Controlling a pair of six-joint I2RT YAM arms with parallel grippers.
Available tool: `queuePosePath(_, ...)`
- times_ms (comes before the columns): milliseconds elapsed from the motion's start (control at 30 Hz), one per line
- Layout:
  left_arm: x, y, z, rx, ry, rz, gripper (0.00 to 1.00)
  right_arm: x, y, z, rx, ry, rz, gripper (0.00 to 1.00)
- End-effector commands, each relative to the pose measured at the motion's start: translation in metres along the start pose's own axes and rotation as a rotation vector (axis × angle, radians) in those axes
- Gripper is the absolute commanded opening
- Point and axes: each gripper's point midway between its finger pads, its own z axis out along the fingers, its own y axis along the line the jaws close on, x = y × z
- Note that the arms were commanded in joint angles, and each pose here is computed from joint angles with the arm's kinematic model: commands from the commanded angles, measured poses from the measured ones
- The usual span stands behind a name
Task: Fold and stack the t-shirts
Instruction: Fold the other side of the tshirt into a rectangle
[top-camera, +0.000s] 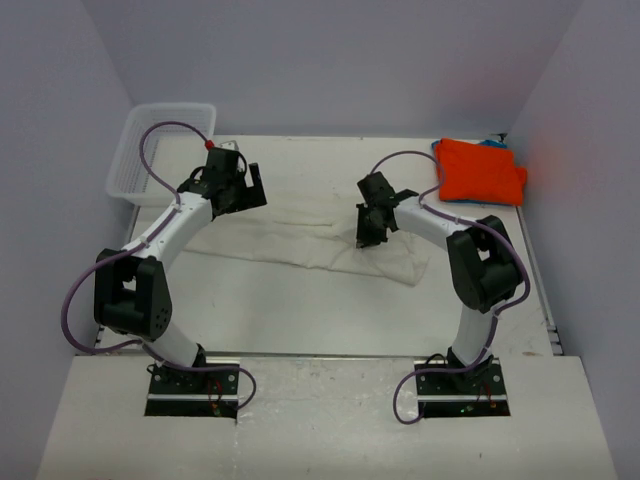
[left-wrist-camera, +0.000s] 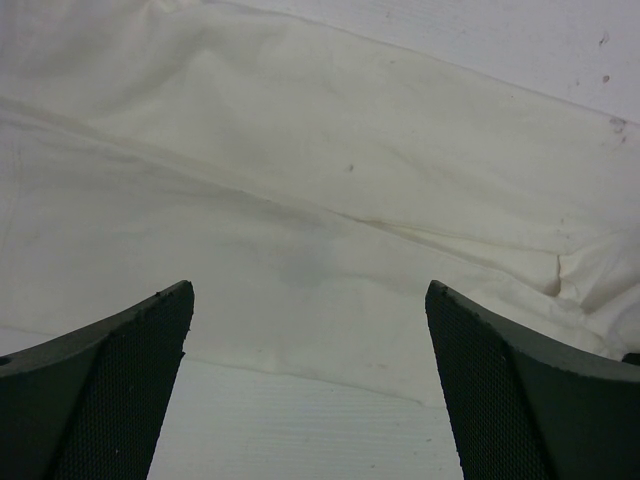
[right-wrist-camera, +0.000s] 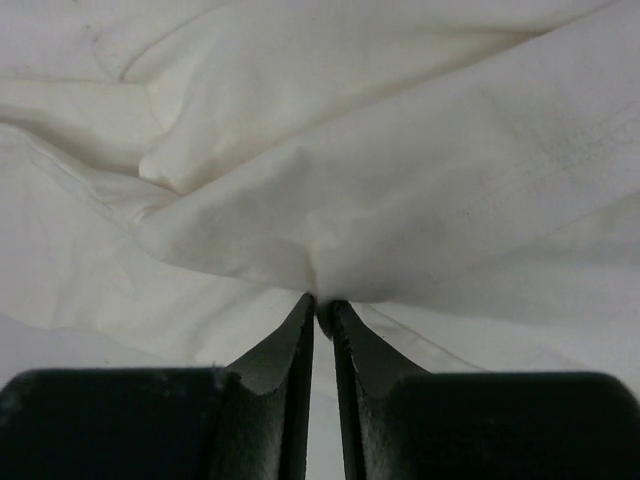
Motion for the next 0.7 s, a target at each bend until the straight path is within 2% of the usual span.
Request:
queuePosePath(0,-0.001,-0.005,0.001,0.024,-0.007,0.027,0.98,-0.017,0.007,-0.008,0.006,-0.045,-0.006,0.13)
queuePosePath(33,-0.001,-0.005,0.001,0.023,-0.005,0.027,0.98,-0.018,0.006,-0.007,0.007,-0.044,-0.006,0.06)
queuePosePath(100,-0.001,-0.005,0.001,0.025,-0.006,0.029,0.98,-0.018,0.007,-0.006,0.009,-0.040,-0.008,0.00)
queuePosePath(367,-0.001,-0.002,0.002,0.011,-0.009,0.030,0.98,-0.042,0.015,-0.004,0.024,-0.073,-0.050,0.00)
queuePosePath(500,-0.001,-0.002,0.006,0.009,-0.003,0.037,0.98,-0.092,0.042,-0.004,-0.005,-0.125,-0.106,0.00)
queuePosePath(567,-0.001,-0.003,0.007,0.008,0.002,0.042,0.98,-0.107,0.047,0.000,-0.001,-0.126,-0.142,0.07)
queuePosePath(600,-0.001,-0.003,0.008,0.011,0.003,0.044,0.98,-0.141,0.066,-0.015,-0.051,-0.197,-0.148,0.20)
queuePosePath(633,-0.001,-0.005,0.008,0.016,0.003,0.044,0.98,-0.139,0.061,0.010,-0.022,-0.145,-0.172,0.26)
queuePosePath(667,0.000,-0.005,0.010,0.019,0.011,0.043,0.98,-0.150,0.064,0.014,-0.023,-0.155,-0.184,0.34)
